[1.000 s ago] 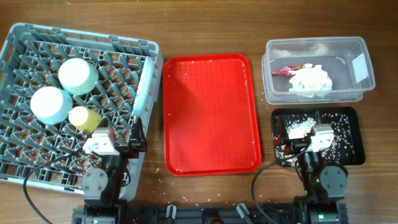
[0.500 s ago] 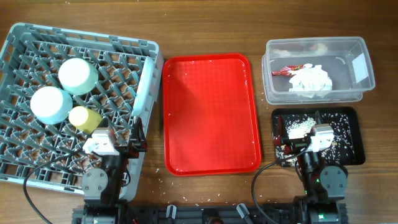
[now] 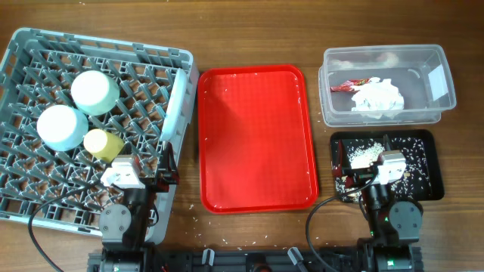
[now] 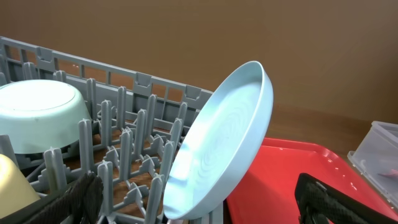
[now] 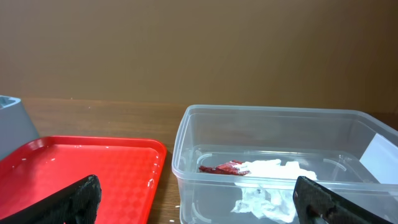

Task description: Sort waste into correct bins and load items into the dishwasher rack

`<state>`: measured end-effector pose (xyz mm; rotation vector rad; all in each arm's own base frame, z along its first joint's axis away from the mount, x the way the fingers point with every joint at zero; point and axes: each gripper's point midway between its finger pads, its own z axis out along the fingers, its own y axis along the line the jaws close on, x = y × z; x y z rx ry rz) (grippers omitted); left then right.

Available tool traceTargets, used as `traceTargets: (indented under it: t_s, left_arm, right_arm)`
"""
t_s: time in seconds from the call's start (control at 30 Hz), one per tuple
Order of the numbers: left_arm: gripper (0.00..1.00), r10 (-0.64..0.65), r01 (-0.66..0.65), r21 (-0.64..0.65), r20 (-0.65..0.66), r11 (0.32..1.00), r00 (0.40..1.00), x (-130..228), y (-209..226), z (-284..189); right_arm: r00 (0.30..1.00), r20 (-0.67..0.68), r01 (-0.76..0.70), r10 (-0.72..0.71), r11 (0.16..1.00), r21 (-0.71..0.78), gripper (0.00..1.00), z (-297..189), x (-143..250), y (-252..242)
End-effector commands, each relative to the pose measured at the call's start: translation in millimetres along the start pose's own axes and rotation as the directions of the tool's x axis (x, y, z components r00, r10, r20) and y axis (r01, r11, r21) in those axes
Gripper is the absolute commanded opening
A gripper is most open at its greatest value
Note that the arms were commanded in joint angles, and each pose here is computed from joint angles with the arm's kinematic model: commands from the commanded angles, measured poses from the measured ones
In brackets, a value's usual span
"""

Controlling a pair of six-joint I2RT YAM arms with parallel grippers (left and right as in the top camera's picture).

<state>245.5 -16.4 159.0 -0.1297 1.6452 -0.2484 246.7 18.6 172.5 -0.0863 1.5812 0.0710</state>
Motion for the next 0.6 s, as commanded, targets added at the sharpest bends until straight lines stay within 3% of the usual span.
traceTargets:
  t_s: [0.0, 0.57]
  left_arm:
    - [1.0, 0.009, -0.009, -0.004, 0.0, 1.0, 1.0, 2.2, 0.7, 0.2]
    - [1.0, 0.009, -0.009, -0.004, 0.0, 1.0, 1.0, 2.2, 0.7, 0.2]
  right_arm:
    - [1.0, 0.014, 0.017, -0.017, 1.0, 0.014, 1.0, -0.8, -2.9, -2.2]
    - [1.0, 0.014, 0.017, -0.017, 1.0, 0.014, 1.0, -0.8, -2.8, -2.2]
